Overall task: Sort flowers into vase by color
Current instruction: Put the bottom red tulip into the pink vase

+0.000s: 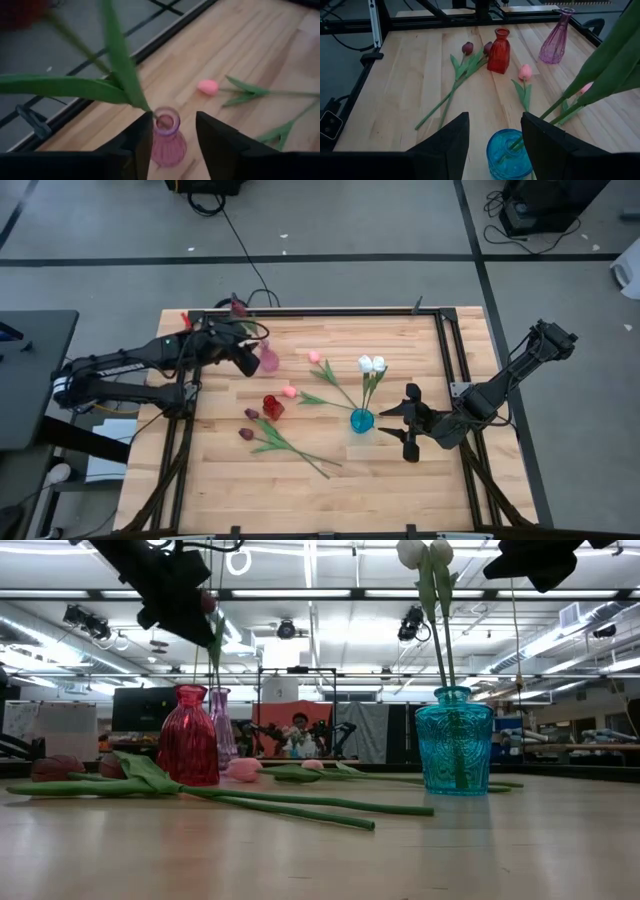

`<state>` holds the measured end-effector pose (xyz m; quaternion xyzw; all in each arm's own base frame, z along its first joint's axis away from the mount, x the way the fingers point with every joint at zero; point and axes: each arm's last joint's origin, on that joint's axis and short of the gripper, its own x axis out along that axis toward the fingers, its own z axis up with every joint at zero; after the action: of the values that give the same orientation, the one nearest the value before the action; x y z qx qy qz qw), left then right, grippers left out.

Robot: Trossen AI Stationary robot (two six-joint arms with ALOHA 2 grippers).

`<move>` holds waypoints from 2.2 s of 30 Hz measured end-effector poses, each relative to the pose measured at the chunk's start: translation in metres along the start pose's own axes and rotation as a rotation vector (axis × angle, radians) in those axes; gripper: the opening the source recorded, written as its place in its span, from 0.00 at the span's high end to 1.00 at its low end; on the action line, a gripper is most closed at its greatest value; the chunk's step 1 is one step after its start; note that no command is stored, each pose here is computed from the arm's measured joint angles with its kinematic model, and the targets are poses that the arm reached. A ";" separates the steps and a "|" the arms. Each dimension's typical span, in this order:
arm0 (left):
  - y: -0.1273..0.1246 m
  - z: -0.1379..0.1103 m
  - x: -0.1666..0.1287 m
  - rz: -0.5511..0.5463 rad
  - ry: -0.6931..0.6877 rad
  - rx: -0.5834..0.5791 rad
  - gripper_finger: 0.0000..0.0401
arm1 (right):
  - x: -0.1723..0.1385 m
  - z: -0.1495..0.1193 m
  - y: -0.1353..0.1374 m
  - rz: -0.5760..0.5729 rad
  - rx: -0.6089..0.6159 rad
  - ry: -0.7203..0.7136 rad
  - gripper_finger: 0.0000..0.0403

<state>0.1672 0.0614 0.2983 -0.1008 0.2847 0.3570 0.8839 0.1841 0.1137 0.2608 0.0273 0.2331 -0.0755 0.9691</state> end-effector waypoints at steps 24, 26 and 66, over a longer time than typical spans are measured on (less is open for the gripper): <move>-0.065 -0.029 -0.051 -0.386 0.169 0.124 0.58 | 0.000 0.000 0.000 0.003 -0.002 0.002 0.53; -0.077 -0.033 -0.054 -0.400 0.151 0.121 0.59 | 0.000 0.000 0.000 0.003 -0.008 0.002 0.53; -0.271 -0.132 0.002 -0.239 0.342 0.638 0.60 | 0.040 -0.004 0.002 0.088 -0.128 0.096 0.53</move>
<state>0.2983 -0.1846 0.1828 0.0887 0.5111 0.1228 0.8461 0.2174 0.1112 0.2389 -0.0208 0.2823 -0.0163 0.9590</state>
